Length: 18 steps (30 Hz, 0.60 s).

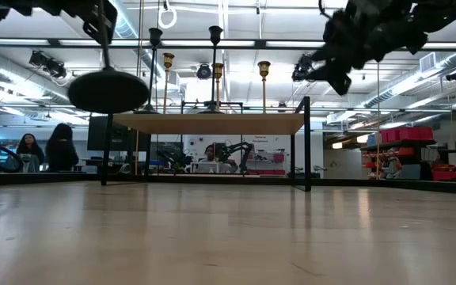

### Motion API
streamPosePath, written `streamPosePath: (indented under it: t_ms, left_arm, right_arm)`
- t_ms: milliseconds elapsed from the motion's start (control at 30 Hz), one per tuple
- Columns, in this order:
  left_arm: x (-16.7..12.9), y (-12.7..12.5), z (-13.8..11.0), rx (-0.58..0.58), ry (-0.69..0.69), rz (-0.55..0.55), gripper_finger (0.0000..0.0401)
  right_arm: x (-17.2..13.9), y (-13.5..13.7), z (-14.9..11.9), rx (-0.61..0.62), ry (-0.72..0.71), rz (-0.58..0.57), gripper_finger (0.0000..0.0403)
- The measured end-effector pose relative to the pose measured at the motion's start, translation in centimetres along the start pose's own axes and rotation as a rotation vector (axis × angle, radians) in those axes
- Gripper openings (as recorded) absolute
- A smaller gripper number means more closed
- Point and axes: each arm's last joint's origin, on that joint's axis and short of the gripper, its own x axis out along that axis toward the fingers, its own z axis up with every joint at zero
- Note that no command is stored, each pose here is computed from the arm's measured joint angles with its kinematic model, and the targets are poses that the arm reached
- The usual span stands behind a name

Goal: Pick & Place candle stick holders
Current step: Put the black candle holder aligned with the other black candle holders on the shelf

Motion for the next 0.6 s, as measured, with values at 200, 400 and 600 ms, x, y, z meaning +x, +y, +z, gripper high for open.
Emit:
streamPosePath:
  t_ms: [200, 400, 600]
  left_arm:
    - [0.7, 1.6, 0.6, -0.031, 0.014, -0.001, 0.0007]
    - [1.8, 2.5, 3.3, -0.025, 0.115, 0.052, 0.0005]
    - [2.3, 3.3, 6.8, -0.022, 0.151, 0.108, 0.0006]
  right_arm:
    - [0.9, 3.1, 0.9, -0.121, -0.105, 0.166, 0.0194]
    - [2.7, 7.5, 0.6, -0.293, -0.189, 0.336, 0.0194]
    - [5.8, 10.2, -0.5, -0.371, -0.297, 0.223, 0.0194]
